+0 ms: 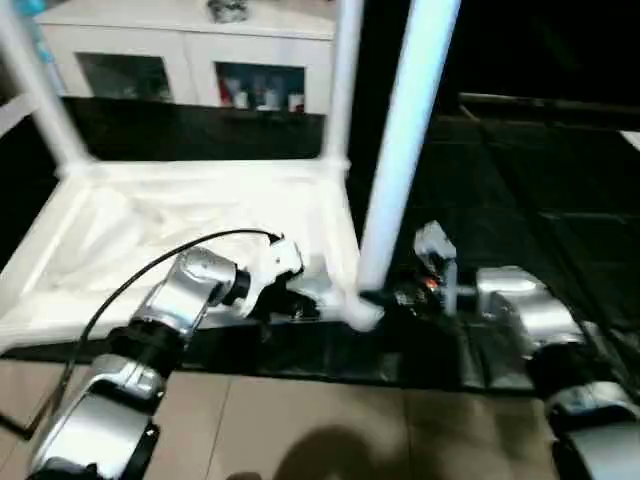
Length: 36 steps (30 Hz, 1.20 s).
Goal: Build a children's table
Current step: Rotate leg to tighten
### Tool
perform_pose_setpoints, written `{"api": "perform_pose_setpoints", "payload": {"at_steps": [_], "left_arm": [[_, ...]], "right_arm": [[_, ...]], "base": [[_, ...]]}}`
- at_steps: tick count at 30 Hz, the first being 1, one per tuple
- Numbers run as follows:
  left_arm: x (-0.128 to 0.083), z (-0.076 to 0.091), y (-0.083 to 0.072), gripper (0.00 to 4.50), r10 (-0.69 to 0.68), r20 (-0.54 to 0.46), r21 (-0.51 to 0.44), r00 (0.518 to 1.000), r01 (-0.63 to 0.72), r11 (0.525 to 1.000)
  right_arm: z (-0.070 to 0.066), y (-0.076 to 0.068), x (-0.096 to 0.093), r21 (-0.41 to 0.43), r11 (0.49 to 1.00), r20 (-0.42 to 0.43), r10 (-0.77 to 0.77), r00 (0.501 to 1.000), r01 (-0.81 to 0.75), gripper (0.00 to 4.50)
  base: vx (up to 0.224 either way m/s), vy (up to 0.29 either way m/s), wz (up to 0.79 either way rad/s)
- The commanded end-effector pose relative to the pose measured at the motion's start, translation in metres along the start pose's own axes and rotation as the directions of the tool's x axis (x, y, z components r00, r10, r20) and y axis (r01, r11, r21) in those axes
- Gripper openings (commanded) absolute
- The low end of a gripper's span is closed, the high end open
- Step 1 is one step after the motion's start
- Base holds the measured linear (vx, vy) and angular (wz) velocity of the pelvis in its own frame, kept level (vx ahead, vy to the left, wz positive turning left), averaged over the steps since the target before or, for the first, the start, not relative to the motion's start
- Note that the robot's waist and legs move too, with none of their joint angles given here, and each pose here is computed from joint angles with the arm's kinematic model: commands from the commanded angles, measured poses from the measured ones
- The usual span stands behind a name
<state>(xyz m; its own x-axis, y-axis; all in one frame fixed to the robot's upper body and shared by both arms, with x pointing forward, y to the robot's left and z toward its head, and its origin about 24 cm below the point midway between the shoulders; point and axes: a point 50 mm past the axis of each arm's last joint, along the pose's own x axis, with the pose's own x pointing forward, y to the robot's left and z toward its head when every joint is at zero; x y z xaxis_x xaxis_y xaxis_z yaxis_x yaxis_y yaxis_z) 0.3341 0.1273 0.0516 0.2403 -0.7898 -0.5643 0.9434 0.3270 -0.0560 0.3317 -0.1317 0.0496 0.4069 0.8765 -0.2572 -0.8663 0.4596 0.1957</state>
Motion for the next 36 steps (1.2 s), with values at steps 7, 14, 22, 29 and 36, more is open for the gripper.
{"api": "perform_pose_setpoints", "payload": {"at_steps": [7, 14, 22, 29, 36], "left_arm": [[0.023, 0.032, 0.01, 0.0, 0.251, 0.082, -0.126, 0.964, -0.24, 0.963], [0.027, 0.039, 0.013, 0.0, 0.312, 0.091, -0.16, 0.946, -0.295, 0.942], [0.024, 0.034, 0.011, 0.0, 0.298, 0.088, -0.134, 0.951, -0.285, 0.949], [0.012, 0.024, 0.01, 0.0, 0.226, 0.1, -0.047, 0.969, -0.223, 0.974], [0.003, 0.013, 0.003, 0.0, 0.093, 0.095, 0.015, 0.991, -0.095, 0.995]], "right_arm": [[-0.001, 0.017, 0.062, 0.08, 0.977, -0.053, -0.194, 0.98, 0.198, 1.97], [0.004, 0.019, 0.074, 0.1, 0.962, -0.038, -0.251, 0.967, 0.254, 2.5], [0.0, 0.015, 0.065, 0.077, 0.967, -0.028, -0.243, 0.97, 0.244, 3.21], [-0.012, -0.003, 0.023, 0.031, 0.975, -0.019, -0.221, 0.975, 0.222, 3.84], [-0.009, -0.012, -0.016, -0.044, 0.993, -0.005, -0.111, 0.994, 0.11, 4.42]], "base": [[0.0, 0.0, 0.0], [0.0, 0.0, 0.0], [0.0, 0.0, 0.0], [0.0, 0.0, 0.0], [0.0, 0.0, 0.0]]}}
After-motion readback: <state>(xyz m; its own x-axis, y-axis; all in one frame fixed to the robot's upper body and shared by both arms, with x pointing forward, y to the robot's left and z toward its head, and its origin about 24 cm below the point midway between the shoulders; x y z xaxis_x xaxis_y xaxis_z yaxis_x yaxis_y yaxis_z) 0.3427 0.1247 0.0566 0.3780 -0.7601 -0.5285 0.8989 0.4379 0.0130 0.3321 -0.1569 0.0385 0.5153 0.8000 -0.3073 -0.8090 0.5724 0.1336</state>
